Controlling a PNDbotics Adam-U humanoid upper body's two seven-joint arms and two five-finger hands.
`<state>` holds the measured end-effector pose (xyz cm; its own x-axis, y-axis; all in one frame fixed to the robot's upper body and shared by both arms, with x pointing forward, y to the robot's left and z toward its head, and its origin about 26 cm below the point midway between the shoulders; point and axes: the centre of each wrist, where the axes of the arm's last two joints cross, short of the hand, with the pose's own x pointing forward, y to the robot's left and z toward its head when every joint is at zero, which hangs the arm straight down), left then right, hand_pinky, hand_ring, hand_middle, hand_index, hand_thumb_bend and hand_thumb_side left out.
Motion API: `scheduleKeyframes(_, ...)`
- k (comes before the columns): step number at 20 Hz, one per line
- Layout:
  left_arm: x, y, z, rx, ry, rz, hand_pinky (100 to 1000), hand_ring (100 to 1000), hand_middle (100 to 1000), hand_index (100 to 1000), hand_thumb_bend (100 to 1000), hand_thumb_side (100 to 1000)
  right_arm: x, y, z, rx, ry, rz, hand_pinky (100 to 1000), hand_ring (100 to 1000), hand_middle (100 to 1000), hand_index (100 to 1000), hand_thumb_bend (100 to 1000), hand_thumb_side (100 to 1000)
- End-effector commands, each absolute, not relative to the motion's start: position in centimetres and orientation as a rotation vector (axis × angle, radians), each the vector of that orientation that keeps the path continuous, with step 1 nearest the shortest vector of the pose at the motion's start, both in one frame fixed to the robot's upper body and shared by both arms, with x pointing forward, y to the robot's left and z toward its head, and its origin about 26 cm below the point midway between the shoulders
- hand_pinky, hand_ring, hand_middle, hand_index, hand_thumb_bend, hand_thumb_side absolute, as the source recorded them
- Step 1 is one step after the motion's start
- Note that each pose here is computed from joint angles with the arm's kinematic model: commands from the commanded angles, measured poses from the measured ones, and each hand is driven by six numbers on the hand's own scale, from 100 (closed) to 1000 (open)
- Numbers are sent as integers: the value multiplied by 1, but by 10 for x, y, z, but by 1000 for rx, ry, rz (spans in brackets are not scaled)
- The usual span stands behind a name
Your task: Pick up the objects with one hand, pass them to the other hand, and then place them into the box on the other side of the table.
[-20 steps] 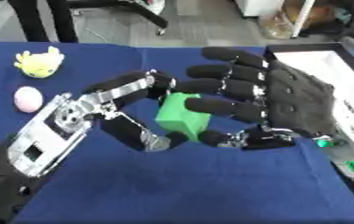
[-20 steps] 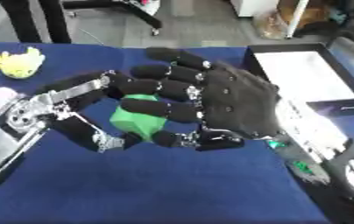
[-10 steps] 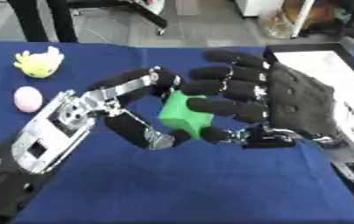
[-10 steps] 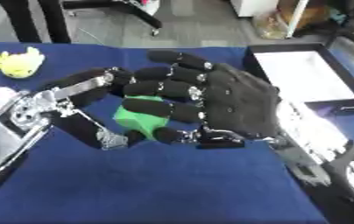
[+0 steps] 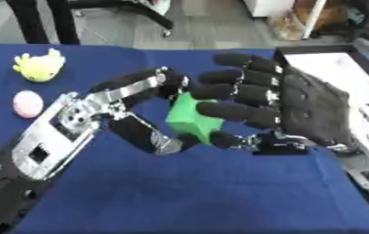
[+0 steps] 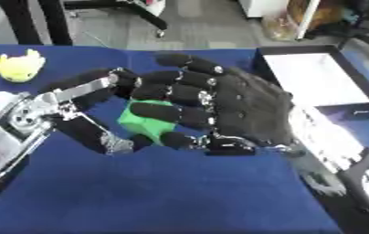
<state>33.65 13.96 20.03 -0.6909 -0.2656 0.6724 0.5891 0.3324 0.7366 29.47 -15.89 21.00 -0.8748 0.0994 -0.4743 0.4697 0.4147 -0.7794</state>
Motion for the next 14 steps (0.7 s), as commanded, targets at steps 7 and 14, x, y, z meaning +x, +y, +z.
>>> scheduleKeyframes(7,338,152,210,-220,-1867,-1454,530,433,319,598,100,120,291,-162,214,427,2261,-1525,941,856,855,1000,290,100)
scheduleKeyframes(14,338,152,211,-222,-1859,-1454,529,434,320,599,100,121,293,-165,218,381,2233,-1591,950,861,862,1000,290,100)
